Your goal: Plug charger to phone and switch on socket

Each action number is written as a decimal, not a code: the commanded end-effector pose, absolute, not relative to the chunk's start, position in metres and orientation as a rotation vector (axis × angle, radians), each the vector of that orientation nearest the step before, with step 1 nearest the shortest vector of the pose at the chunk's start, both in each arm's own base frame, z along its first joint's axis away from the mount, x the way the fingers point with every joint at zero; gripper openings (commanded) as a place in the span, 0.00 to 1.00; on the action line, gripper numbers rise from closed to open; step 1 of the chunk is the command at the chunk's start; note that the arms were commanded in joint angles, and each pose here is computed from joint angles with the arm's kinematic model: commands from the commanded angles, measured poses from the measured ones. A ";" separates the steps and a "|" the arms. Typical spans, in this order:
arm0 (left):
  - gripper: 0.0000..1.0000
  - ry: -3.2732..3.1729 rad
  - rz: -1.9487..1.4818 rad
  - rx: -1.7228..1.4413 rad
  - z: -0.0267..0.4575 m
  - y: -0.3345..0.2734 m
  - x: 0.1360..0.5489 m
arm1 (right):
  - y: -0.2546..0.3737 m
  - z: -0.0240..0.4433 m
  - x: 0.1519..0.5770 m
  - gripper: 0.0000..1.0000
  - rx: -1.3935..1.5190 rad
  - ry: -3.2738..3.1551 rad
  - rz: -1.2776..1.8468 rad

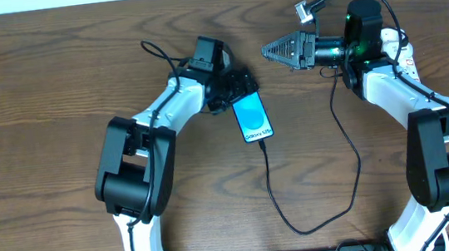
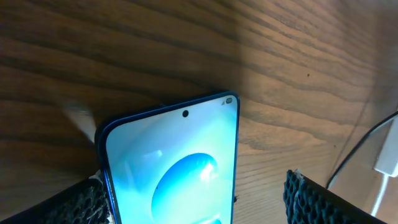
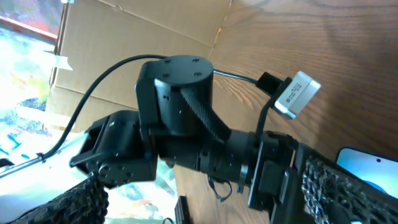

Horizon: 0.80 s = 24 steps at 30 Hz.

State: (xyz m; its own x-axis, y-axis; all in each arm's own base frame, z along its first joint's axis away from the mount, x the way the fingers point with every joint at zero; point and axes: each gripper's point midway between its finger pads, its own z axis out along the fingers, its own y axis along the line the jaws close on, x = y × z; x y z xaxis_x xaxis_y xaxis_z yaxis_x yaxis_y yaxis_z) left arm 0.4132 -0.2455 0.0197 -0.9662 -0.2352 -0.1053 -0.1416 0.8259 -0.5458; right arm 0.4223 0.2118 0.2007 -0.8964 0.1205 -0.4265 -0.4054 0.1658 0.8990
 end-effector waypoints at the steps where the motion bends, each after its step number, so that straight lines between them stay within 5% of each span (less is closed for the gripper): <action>1: 0.89 2.986 -0.635 -0.343 -0.036 -0.237 0.380 | 0.212 0.196 0.423 0.99 -0.263 2.057 1.783; 24: 0.89 2.907 -0.465 -0.302 -0.025 -0.232 0.390 | 0.212 0.196 0.423 0.99 -0.273 2.053 1.777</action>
State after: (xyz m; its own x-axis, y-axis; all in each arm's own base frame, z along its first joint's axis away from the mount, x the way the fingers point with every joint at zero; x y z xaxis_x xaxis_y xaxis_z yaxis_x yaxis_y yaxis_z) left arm 0.4107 -0.2556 0.0173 -0.9527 -0.2331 -0.1951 -0.1248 0.8852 -0.4481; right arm 0.4226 0.2117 0.2005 -0.8960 0.1217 -0.4270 -0.4055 0.1672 0.8987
